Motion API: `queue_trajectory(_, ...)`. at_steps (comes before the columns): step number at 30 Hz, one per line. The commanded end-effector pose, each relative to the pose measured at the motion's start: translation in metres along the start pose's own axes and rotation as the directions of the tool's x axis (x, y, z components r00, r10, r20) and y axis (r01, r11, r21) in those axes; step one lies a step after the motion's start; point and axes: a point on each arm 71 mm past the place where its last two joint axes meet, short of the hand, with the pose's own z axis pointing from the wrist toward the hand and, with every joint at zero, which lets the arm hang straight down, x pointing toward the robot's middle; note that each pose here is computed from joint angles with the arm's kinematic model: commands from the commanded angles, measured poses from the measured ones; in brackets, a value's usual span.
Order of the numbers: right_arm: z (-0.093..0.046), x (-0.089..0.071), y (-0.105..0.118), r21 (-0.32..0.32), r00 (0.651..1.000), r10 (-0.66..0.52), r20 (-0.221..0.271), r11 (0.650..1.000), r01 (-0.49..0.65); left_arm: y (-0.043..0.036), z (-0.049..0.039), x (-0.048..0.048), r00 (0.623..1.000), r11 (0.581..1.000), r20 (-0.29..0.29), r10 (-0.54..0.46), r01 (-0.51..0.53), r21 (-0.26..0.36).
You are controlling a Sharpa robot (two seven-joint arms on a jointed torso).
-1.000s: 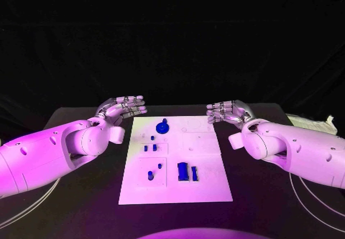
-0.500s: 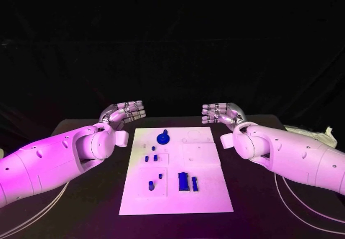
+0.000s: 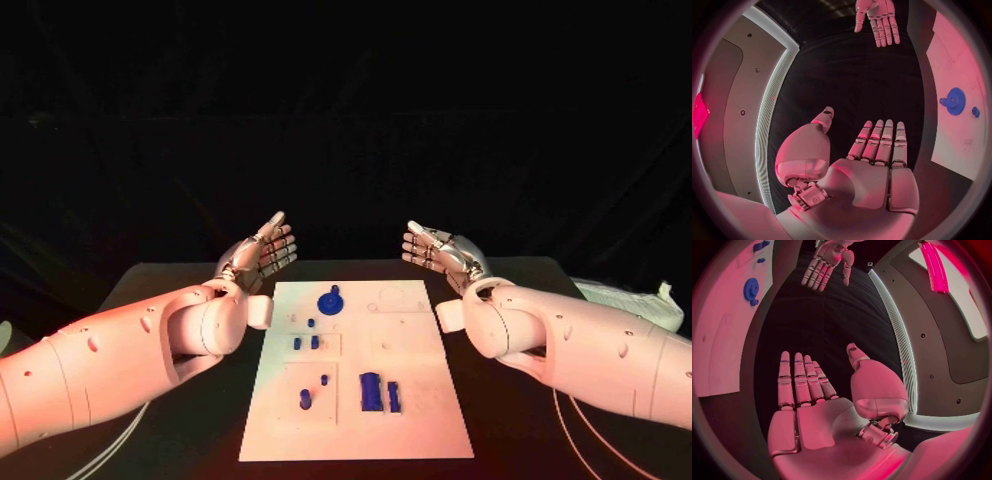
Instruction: Assemble the parts on the task board
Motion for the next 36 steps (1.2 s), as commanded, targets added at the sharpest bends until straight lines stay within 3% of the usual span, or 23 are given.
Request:
queue_trajectory(1,-0.011,0.007,0.005,-0.023,0.993,0.026,0.116,0.999,-0.023,0.0006,-0.0106,0.0058,0.991,0.993,0.091,0.095,-0.101,0.061)
queue_trajectory(6,-0.026,0.021,0.009,-0.019,0.988,0.045,0.149,0.999,-0.043,0.0054,-0.0275,0.0181,0.980,0.984,0.140,0.143,-0.156,0.086)
queue_trajectory(13,-0.032,0.027,0.011,-0.016,0.986,0.051,0.162,0.999,-0.049,0.0073,-0.0390,0.0259,0.970,0.976,0.172,0.172,-0.192,0.103)
queue_trajectory(36,-0.032,0.027,0.011,-0.016,0.986,0.051,0.162,0.999,-0.049,0.0073,-0.0395,0.0262,0.969,0.976,0.173,0.173,-0.193,0.104)
